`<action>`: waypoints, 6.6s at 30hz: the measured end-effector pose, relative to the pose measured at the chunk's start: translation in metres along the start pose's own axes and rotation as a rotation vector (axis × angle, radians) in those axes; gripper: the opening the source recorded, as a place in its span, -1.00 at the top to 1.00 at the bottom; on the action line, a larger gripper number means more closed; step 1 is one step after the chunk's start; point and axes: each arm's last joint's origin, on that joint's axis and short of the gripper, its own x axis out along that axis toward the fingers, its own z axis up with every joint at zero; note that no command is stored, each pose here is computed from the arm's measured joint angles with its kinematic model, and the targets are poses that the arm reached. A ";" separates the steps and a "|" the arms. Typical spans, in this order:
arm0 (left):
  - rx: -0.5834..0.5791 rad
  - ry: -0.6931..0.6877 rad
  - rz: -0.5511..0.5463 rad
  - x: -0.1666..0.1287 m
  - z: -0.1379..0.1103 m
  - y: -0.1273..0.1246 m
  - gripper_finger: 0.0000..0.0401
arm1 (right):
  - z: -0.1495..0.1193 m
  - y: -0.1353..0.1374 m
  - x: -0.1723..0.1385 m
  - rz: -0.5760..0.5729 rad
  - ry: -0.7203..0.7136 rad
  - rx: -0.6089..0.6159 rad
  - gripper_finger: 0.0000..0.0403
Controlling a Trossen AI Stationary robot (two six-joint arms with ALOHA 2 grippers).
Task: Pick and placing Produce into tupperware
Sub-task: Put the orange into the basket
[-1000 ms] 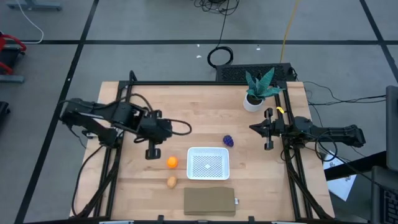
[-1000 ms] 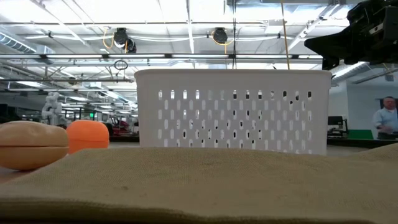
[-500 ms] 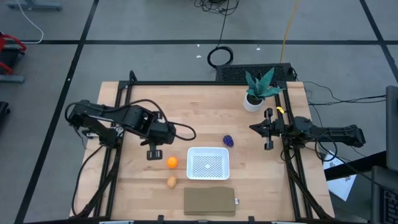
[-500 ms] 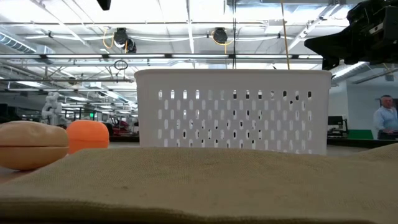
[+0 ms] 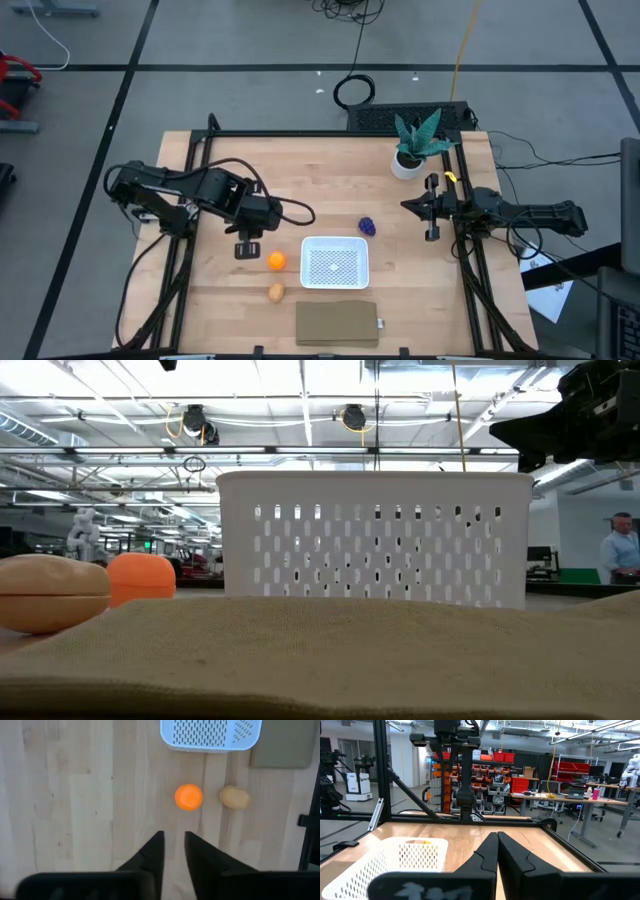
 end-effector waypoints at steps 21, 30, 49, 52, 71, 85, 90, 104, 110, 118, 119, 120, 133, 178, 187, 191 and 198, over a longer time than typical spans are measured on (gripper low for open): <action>-0.088 0.009 -0.056 0.000 0.000 -0.002 -0.79 | 0.000 0.000 0.000 0.000 0.000 0.000 1.00; -0.079 -0.011 0.002 0.000 0.001 -0.001 -0.88 | 0.000 0.000 0.000 0.000 0.001 0.000 1.00; 0.078 0.023 0.029 0.078 0.001 -0.004 -0.88 | -0.001 0.000 0.000 0.001 0.008 0.000 1.00; 0.090 0.009 0.020 0.095 0.000 -0.005 -0.88 | -0.001 0.000 0.000 0.001 0.008 0.000 1.00; 0.071 0.011 -0.109 0.153 -0.015 -0.008 -0.88 | -0.001 0.000 0.000 0.001 0.008 0.000 1.00; 0.043 -0.025 -0.121 0.182 -0.026 -0.008 -0.88 | -0.001 0.000 0.000 0.001 0.008 -0.001 1.00; 0.061 -0.050 -0.142 0.189 -0.030 -0.014 -0.88 | -0.001 0.000 0.000 0.001 0.008 -0.001 1.00; 0.078 -0.097 -0.147 0.207 -0.039 -0.014 -0.88 | -0.001 0.000 0.000 0.000 0.008 -0.001 1.00; 0.096 -0.114 -0.145 0.218 -0.047 -0.012 -0.88 | -0.001 0.000 0.000 0.001 0.008 0.000 1.00; 0.102 -0.134 -0.123 0.226 -0.052 -0.010 -0.88 | -0.001 0.000 0.000 0.001 0.008 0.000 1.00; 0.102 -0.143 -0.125 0.227 -0.053 -0.009 -0.88 | -0.001 0.000 0.000 0.000 0.008 0.000 1.00; 0.105 -0.151 -0.123 0.228 -0.053 -0.009 -0.88 | -0.001 0.000 0.000 0.001 0.008 -0.001 1.00; 0.133 -0.179 -0.104 0.231 -0.054 -0.008 -0.88 | -0.001 0.000 0.000 0.001 0.008 -0.001 1.00; 0.263 -0.169 -0.090 0.155 -0.004 -0.020 -0.22 | -0.001 0.000 0.000 0.001 0.007 -0.002 1.00; 0.295 -0.236 -0.097 0.109 0.017 -0.023 -0.25 | -0.001 0.000 0.000 0.001 0.007 -0.002 1.00; 0.261 -0.225 -0.092 0.099 0.020 -0.018 -0.20 | -0.001 0.000 0.000 0.000 0.007 -0.001 1.00; 0.195 -0.202 -0.086 0.098 0.020 -0.010 -0.30 | -0.001 0.000 0.000 0.001 0.007 -0.002 1.00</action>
